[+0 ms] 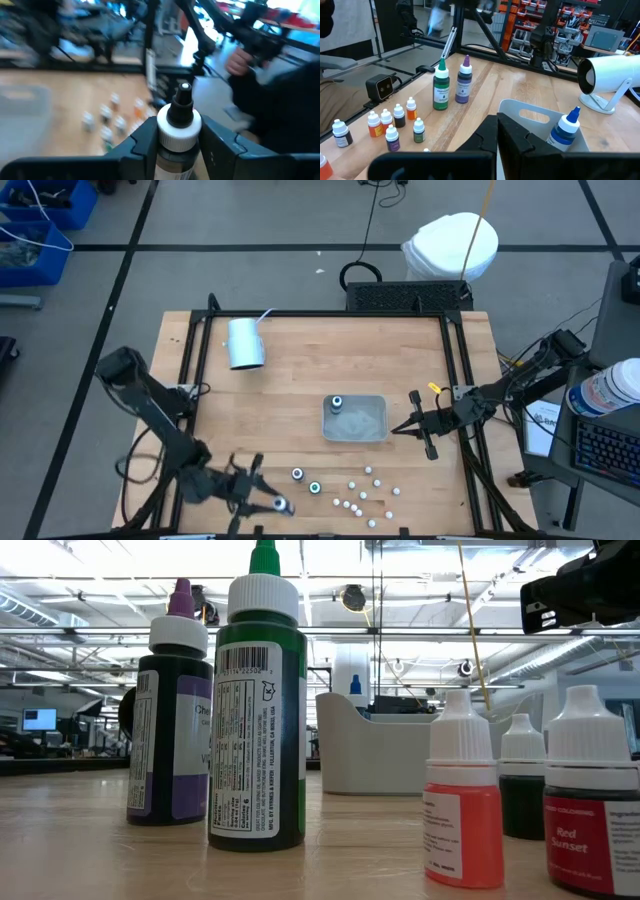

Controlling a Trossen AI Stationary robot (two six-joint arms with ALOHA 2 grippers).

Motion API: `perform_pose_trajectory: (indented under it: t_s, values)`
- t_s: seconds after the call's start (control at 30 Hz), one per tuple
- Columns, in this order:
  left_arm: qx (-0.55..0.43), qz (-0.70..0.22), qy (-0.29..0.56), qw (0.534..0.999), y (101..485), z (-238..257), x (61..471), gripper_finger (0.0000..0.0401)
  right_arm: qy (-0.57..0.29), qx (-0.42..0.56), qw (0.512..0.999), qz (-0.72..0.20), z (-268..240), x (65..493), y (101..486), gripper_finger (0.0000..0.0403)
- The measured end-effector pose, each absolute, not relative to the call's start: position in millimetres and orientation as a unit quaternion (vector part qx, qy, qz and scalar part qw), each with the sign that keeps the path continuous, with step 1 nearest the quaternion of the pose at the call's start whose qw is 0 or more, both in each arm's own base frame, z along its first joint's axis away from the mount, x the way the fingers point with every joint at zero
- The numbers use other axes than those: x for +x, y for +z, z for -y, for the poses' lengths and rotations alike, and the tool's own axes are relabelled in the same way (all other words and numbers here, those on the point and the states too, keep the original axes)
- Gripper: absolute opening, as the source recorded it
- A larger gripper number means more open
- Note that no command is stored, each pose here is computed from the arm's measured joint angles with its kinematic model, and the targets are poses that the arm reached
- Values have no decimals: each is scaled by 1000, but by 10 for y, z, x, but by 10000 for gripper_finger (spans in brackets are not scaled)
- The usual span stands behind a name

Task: Pick & Place food coloring
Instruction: Put the black food coloring bottle into the gray bin

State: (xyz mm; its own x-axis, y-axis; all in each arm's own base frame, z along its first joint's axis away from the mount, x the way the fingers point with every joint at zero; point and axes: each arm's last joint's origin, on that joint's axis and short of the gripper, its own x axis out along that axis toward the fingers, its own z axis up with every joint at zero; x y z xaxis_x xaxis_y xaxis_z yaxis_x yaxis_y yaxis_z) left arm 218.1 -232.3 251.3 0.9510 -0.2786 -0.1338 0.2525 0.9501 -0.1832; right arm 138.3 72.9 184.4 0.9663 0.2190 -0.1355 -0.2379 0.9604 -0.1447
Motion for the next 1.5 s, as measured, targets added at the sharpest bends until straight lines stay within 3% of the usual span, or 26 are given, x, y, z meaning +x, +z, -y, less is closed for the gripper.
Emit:
perform_pose_trajectory:
  t_s: [0.3,0.67,0.83,0.97,1.27,1.5]
  values:
    - [-16,-58,-54,997,2804,1559,2524,120,116,-88,988,-58,-729,1383,1845,0]
    - [-28,-89,30,995,2447,911,3096,120,99,-104,989,-37,-722,1389,1887,0]
    - [-46,-78,49,995,2202,905,3286,120,59,-107,992,-33,-700,1394,1900,0]
    - [-66,-75,113,989,2112,988,3437,120,50,-108,992,-36,-695,1395,1896,0]
    - [11,-149,219,964,2053,1364,3921,120,51,-108,992,-36,-695,1395,1896,0]
    - [14,-146,302,942,1980,1497,3996,120,52,-106,992,-35,-696,1396,1897,0]
